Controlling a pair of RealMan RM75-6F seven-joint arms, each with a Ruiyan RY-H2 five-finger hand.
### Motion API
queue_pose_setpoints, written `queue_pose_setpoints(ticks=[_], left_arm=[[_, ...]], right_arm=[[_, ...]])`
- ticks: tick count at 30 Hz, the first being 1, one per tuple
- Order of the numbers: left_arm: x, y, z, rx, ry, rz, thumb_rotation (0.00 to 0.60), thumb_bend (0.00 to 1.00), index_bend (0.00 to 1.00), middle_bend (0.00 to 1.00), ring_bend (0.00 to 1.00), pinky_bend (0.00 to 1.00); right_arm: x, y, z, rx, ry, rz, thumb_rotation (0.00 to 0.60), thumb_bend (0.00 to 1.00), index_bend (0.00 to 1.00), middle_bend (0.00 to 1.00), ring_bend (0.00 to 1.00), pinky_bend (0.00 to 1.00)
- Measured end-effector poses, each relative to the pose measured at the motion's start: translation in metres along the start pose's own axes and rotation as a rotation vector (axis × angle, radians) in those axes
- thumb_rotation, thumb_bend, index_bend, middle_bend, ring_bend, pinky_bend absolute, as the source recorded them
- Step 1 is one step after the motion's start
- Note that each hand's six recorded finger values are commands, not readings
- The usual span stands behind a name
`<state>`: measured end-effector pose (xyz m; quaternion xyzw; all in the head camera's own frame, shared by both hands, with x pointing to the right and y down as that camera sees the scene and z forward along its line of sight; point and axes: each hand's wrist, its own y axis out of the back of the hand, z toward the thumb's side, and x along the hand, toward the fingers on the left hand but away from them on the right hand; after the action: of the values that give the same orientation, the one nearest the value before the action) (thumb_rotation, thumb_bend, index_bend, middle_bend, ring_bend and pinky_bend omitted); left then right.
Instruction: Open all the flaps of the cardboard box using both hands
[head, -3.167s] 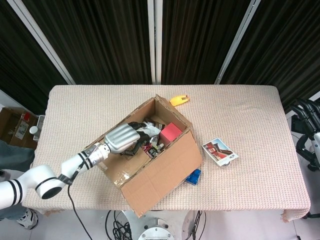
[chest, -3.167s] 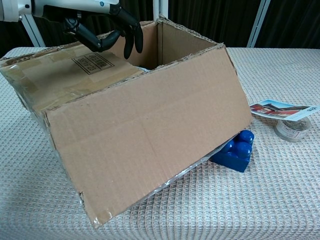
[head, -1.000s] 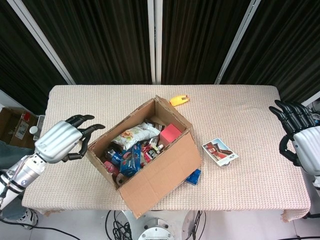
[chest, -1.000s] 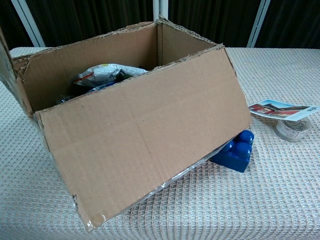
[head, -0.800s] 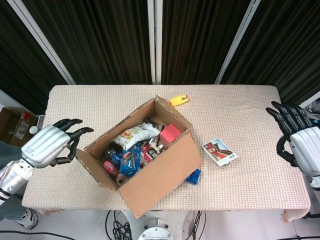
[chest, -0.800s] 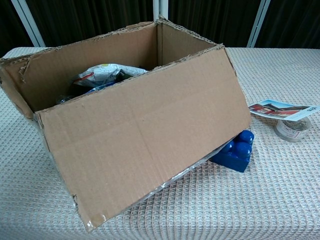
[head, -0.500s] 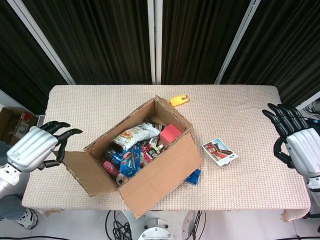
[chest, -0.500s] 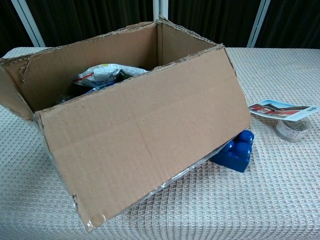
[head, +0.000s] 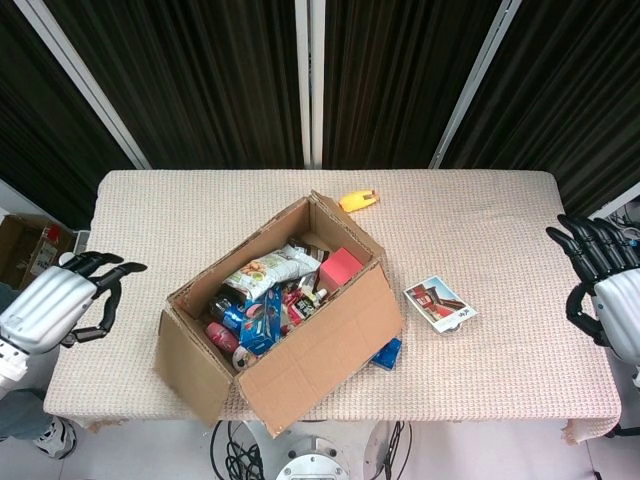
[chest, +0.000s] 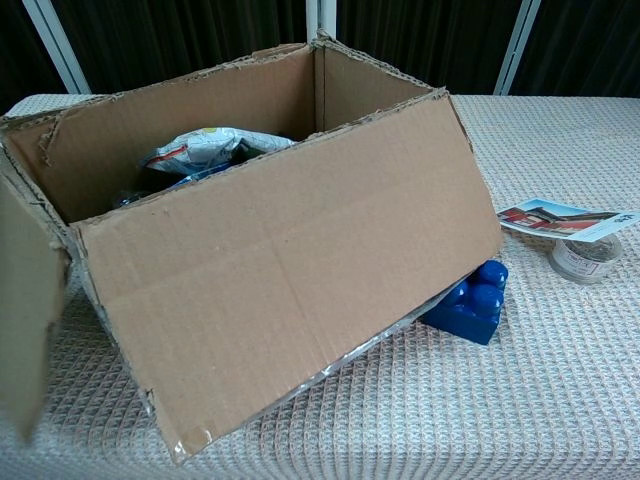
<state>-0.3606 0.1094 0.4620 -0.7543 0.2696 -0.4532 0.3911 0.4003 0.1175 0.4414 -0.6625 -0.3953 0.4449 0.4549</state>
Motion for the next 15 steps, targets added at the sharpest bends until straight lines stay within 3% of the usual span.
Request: queue_pose_setpoints(ticks=[2, 5, 7, 9, 15], left_arm=[[-0.007, -0.002, -0.006, 0.007, 0.016, 0.037, 0.393, 0.3, 0.14, 0.28, 0.14, 0.2], [-0.019, -0.013, -0.015, 0.037, 0.06, 0.06, 0.395, 0.1, 0.11, 0.19, 0.1, 0.2], [-0.031, -0.025, -0.023, 0.053, 0.11, 0.074, 0.389, 0.05, 0.08, 0.12, 0.07, 0.2], [-0.045, -0.037, -0.03, 0.048, 0.168, 0.086, 0.376, 0.04, 0.06, 0.08, 0.06, 0.2], [-0.082, -0.074, -0.051, 0.05, 0.292, 0.108, 0.438, 0.04, 0.02, 0.05, 0.06, 0.2]], right_arm=[[0.007, -0.004, -0.004, 0.027, -0.014, 0.003, 0.6, 0.82, 0.0, 0.0, 0.0, 0.0], [0.023, -0.015, -0.013, 0.095, -0.046, 0.006, 0.6, 0.63, 0.0, 0.0, 0.0, 0.0], [0.038, -0.027, -0.021, 0.14, -0.077, 0.014, 0.6, 0.47, 0.0, 0.0, 0.0, 0.0], [0.059, -0.045, -0.03, 0.176, -0.121, 0.031, 0.6, 0.38, 0.0, 0.0, 0.0, 0.0], [0.12, -0.104, -0.058, 0.187, -0.26, 0.102, 0.6, 0.34, 0.0, 0.0, 0.0, 0.0]])
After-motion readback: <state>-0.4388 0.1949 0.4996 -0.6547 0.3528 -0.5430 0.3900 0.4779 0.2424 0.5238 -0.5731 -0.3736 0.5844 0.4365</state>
